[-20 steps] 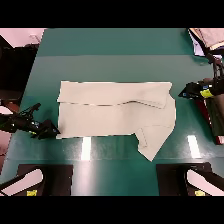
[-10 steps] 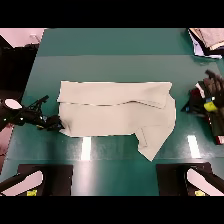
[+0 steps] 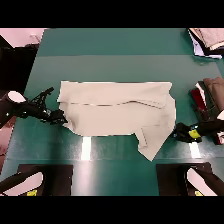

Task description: Fold the shirts.

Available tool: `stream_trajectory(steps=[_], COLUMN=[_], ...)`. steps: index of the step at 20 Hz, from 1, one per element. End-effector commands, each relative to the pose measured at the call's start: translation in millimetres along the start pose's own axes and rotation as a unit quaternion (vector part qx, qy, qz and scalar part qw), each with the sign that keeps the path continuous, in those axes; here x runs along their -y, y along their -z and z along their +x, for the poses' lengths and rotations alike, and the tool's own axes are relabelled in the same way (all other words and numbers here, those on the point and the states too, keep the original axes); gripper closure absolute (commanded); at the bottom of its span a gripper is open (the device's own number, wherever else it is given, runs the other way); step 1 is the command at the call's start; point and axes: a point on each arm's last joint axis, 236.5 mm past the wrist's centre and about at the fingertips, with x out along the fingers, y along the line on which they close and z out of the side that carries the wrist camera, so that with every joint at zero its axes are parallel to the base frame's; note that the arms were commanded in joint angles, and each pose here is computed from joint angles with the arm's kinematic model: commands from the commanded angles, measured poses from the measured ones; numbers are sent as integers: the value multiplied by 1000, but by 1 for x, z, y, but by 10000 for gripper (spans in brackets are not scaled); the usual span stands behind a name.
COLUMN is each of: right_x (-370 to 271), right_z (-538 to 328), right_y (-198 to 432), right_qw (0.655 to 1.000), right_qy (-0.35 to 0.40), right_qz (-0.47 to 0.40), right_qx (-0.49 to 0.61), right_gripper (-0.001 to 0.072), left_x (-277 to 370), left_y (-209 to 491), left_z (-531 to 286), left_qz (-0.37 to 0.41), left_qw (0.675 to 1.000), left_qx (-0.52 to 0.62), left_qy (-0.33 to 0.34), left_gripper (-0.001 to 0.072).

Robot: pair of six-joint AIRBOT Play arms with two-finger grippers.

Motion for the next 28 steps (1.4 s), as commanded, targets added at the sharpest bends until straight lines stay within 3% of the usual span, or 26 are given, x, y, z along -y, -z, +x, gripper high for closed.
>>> stream_trajectory(steps=[1,11,12,13,15,21,25,28], right_x=[-2,-20,-21,-21,-20,-17,-4,-10], right_z=[20,29,29,29,29,-30,-99,-129], right_y=[0,-16,-16,-16,-16,4,16,15], right_qw=[1000,998,998,998,997,993,979,970], right_qy=[8,18,18,18,21,64,143,154], right_qz=[1,-31,-32,-34,-41,-94,-127,-139], right_qx=[13,54,54,54,54,4,67,128], right_gripper=[397,407,447,579,688,698,699,699], left_x=[3,4,4,4,4,30,60,62], left_y=[0,0,0,0,0,11,60,63], left_z=[0,0,0,0,0,-41,-72,-84], left_qz=[5,5,5,5,5,53,86,93], left_qw=[1000,1000,1000,1000,1000,998,996,995], left_qx=[0,-2,-2,-2,-2,40,13,41], left_qy=[1,2,2,2,2,-5,8,-10], left_gripper=[687,687,687,687,687,689,688,687])
